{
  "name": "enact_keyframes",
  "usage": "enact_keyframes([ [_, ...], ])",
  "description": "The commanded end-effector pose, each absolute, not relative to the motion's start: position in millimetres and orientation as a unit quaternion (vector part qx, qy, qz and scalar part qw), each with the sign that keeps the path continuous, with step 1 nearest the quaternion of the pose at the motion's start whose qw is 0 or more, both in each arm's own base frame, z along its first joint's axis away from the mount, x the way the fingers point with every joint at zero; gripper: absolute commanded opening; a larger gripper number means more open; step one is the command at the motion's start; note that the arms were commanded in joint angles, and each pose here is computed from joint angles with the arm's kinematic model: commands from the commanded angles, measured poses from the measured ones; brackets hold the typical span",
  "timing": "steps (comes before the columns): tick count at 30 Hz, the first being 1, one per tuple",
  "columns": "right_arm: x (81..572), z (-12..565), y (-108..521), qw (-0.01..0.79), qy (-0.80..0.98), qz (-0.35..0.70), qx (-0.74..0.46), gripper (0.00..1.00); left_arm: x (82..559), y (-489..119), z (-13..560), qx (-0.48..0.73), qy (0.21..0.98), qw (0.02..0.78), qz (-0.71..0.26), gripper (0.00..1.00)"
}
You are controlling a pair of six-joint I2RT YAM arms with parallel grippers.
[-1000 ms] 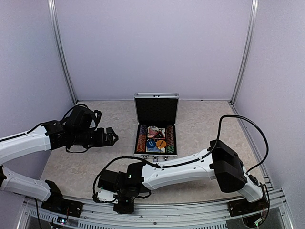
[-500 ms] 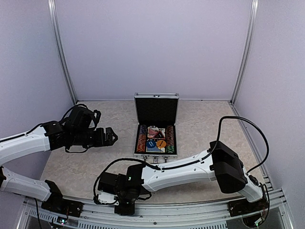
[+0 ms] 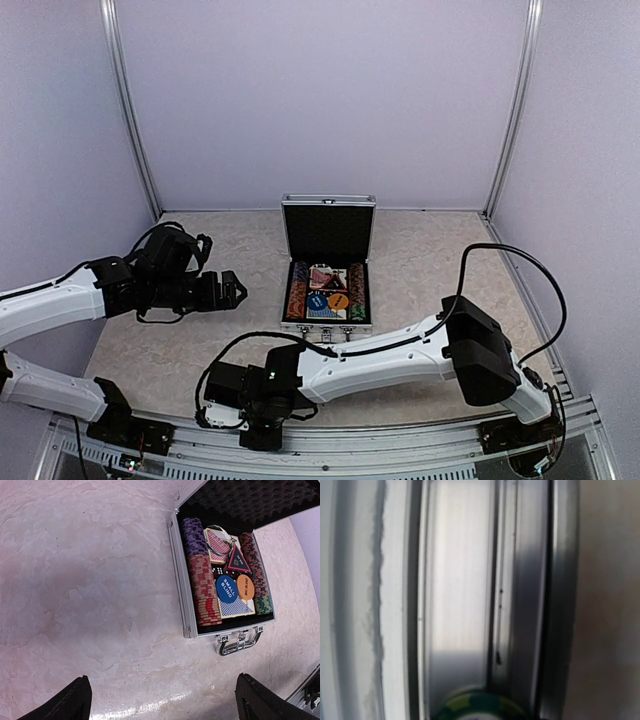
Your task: Pack up texas hold em set
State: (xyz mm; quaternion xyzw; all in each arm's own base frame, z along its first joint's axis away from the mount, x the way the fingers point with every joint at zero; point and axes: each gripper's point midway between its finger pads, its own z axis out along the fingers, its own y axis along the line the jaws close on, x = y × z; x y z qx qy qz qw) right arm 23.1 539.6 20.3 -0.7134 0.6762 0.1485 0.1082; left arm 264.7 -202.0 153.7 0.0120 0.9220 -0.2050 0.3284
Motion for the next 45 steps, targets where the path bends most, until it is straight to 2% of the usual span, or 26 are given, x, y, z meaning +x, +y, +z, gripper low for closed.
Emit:
enact_keyframes([
  [1, 28.2, 36.4, 533.2, 0.130, 0.673, 0.129, -0.716, 0.38, 265.4, -201.1, 157.3, 0.011, 0.917, 0.337, -0.214, 0.99],
  [16, 66.2, 53.2, 513.5, 0.180, 0.697, 0.103, -0.686, 0.38, 258.2, -212.1, 129.0, 0.024, 0.923, 0.304, -0.235, 0.99],
  [29, 116.5, 95.6, 464.4, 0.243, 0.733, 0.098, -0.628, 0.39, 246.8, -248.3, 88.2, 0.058, 0.918, 0.244, -0.308, 0.99],
  [36, 143.8, 125.2, 444.6, 0.289, 0.744, 0.109, -0.592, 0.39, 237.2, -276.4, 103.4, 0.090, 0.877, 0.244, -0.405, 0.95],
  [45, 165.8, 135.8, 429.2, 0.318, 0.754, 0.095, -0.567, 0.39, 209.9, -319.2, 143.1, 0.166, 0.810, 0.234, -0.511, 0.91],
])
